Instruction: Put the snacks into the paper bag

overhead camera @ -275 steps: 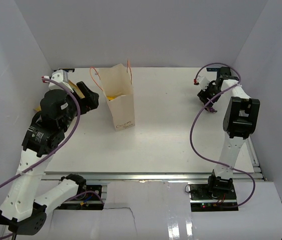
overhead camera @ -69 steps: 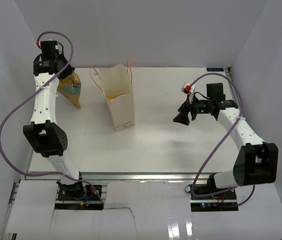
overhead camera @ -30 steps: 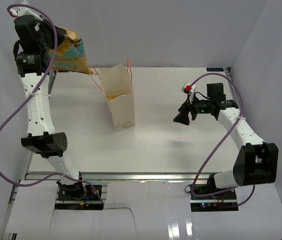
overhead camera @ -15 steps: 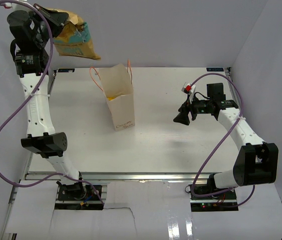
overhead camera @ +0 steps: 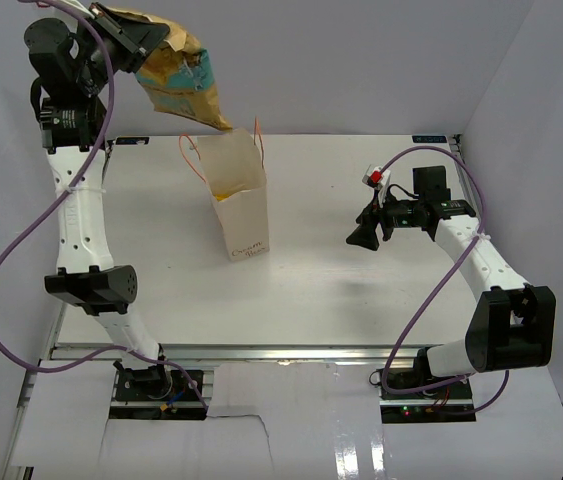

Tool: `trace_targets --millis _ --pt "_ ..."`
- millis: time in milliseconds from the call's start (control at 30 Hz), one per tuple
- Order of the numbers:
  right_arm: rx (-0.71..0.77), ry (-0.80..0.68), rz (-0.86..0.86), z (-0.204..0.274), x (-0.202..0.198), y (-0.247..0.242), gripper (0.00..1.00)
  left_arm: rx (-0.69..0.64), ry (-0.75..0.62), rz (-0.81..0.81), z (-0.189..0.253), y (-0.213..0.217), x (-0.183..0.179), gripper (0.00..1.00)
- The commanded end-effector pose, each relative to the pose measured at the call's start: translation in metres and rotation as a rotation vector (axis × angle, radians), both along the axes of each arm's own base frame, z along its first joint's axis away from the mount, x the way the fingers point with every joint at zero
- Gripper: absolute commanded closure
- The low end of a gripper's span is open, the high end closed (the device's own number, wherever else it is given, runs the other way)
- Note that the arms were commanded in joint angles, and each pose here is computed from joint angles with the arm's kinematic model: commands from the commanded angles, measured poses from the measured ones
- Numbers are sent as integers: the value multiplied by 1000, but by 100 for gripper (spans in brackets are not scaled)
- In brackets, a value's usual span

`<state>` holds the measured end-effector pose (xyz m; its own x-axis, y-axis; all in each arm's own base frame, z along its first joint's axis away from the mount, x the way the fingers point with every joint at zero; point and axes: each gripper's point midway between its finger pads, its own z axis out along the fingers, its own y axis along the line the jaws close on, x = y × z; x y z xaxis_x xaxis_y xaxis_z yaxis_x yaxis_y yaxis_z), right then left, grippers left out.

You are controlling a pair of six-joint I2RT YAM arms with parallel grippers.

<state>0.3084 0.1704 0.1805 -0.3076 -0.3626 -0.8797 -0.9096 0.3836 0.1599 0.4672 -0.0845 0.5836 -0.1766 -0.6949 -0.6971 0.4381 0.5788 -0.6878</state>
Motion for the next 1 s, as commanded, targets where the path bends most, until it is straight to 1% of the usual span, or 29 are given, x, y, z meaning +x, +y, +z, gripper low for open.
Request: trace_targets --millis 0,167,200,367,700,967 --pt "14 -41 14 14 -2 0 23 28 -126 -126 34 -28 -37 100" --pt "12 -40 13 13 -4 0 23 54 -98 -193 20 -42 -44 100" --pt "12 -38 13 12 -5 0 23 61 -102 -243 20 -59 -53 100" --pt "14 -44 14 14 -6 0 23 77 -58 -303 4 -79 -59 100" --pt "17 -43 14 14 -9 0 23 95 -46 -319 1 -89 -70 100" --pt "18 -40 15 14 -11 0 23 134 -99 -307 12 -89 -82 100"
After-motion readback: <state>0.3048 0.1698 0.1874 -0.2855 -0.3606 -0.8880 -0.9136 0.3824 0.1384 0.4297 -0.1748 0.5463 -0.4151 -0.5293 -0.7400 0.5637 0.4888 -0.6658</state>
